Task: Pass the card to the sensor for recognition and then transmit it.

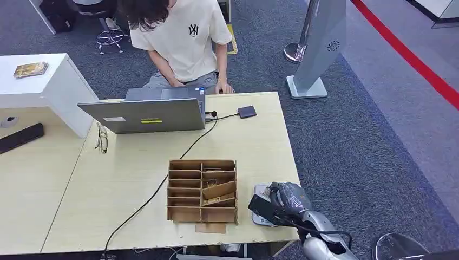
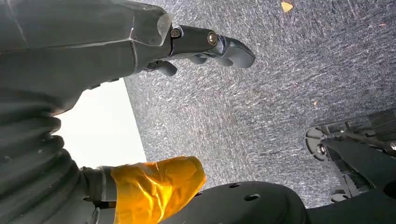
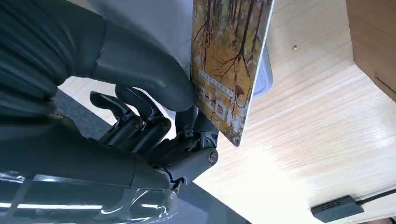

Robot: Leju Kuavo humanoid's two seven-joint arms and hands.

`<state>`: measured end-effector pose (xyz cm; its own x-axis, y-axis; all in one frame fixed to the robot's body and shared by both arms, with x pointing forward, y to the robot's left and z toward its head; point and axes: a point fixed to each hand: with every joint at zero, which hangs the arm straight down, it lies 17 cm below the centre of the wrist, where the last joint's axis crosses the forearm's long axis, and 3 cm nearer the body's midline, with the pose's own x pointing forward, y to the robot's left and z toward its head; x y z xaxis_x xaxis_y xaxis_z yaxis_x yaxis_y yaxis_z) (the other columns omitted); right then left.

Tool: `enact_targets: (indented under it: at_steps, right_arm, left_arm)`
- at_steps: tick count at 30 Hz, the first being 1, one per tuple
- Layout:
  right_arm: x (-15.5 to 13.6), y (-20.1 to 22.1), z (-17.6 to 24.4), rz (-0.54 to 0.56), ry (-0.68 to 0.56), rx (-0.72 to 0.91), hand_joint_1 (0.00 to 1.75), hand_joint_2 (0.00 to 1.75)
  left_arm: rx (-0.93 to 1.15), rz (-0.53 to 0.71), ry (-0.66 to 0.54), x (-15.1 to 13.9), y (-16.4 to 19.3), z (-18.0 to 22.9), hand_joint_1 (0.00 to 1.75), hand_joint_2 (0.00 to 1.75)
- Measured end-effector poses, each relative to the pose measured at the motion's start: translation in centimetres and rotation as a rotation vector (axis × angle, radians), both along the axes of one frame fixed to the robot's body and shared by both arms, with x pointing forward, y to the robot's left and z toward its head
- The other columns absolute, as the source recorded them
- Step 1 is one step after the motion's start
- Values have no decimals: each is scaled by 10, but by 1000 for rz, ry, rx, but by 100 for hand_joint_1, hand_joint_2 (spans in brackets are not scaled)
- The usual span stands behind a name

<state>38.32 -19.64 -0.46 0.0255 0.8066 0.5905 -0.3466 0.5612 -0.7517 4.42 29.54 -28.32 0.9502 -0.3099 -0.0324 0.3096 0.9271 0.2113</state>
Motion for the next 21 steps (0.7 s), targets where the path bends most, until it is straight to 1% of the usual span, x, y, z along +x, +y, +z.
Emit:
enact_targets:
  at_steps: [10,13,21]
  right_arm:
    - [1,-1,0,-7,1,8,175,175]
    - [0,-2,0,-14,9,37,175,175]
    - [-5,-4,2,-26,48,243,175,175]
  left_arm:
    - [0,-3,-1,0,0,0,0,175]
    - [1,-5,-1,0,0,0,0,175]
    - [0,-9,-3,1,1,0,0,175]
